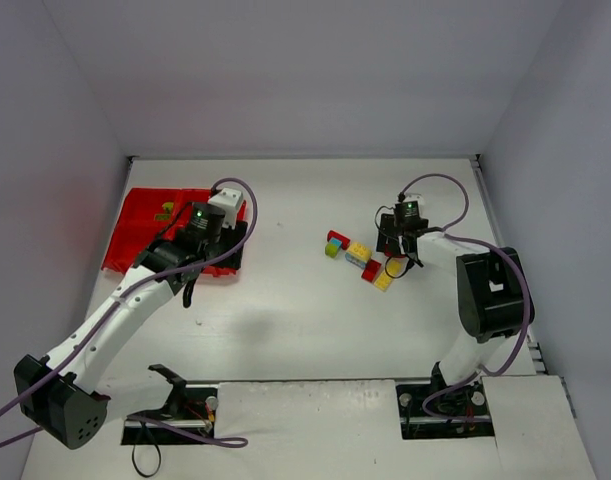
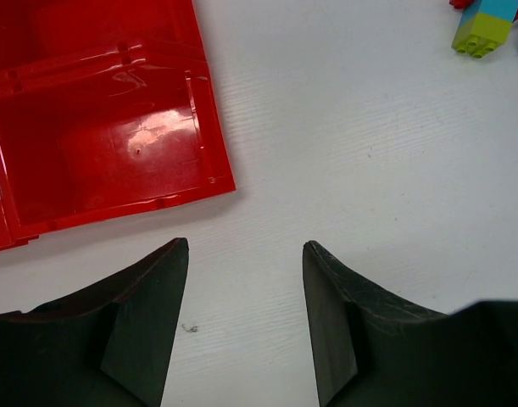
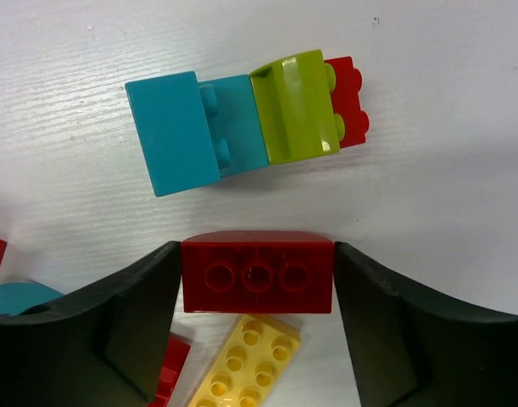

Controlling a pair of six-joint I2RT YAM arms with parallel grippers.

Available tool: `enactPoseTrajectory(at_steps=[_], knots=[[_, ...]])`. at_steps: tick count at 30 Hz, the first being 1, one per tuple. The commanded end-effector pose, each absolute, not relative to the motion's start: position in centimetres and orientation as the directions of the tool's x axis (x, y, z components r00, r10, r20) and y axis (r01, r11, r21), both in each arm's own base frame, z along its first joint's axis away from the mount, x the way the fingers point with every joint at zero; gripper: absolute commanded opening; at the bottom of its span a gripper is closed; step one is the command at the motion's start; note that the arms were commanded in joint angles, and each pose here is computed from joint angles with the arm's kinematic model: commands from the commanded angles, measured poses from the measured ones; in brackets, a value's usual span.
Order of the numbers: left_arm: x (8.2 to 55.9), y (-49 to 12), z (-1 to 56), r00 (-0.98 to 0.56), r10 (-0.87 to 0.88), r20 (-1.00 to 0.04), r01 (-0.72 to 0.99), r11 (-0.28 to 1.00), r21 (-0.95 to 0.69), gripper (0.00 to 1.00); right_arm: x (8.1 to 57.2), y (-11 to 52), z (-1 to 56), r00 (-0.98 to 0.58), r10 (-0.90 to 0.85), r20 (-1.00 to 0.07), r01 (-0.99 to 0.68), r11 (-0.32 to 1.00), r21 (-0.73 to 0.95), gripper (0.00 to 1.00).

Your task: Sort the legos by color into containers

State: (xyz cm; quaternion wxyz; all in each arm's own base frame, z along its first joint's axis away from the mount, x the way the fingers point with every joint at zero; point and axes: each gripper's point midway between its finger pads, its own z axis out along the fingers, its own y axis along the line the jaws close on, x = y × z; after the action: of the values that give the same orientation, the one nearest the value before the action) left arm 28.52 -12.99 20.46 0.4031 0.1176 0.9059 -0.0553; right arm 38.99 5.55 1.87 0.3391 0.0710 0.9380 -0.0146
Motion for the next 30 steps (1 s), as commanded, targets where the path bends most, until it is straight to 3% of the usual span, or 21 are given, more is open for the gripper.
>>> enactPoseTrajectory(at_steps=[1,9,14,18,26,30], knots=[[29.6,-13.0,22.0,-0.600,0.157,-0.785,0.248,0.969,0.004,0.50,41.2,6.1,3.3,-0.715,0.127,-0.687,0.122,0.991,0.056,0.63],[29.5,-13.2,22.2,-0.595,0.153,-0.789,0.257,0.966,-0.007,0.51,41.0,6.5,6.1,-0.677,0.120,-0.726,0.092,0.993,0.078,0.30],[29.2,-13.6,23.7,-0.564,0.125,-0.816,0.275,0.961,-0.043,0.50,40.4,7.6,11.6,-0.581,0.102,-0.807,0.011,0.993,0.117,0.11],[28.7,-14.1,26.4,-0.517,0.075,-0.853,0.295,0.951,-0.095,0.50,38.5,9.6,17.5,-0.443,0.078,-0.893,-0.123,0.981,0.147,0.09],[25.9,-18.5,32.8,-0.498,-0.035,-0.866,0.478,0.822,-0.309,0.69,33.4,17.4,25.2,-0.167,-0.016,-0.986,-0.498,0.864,0.070,0.09],[25.0,-20.9,34.9,-0.540,-0.076,-0.838,0.539,0.734,-0.414,0.72,30.9,21.8,26.8,-0.069,-0.078,-0.995,-0.636,0.771,-0.016,0.08]])
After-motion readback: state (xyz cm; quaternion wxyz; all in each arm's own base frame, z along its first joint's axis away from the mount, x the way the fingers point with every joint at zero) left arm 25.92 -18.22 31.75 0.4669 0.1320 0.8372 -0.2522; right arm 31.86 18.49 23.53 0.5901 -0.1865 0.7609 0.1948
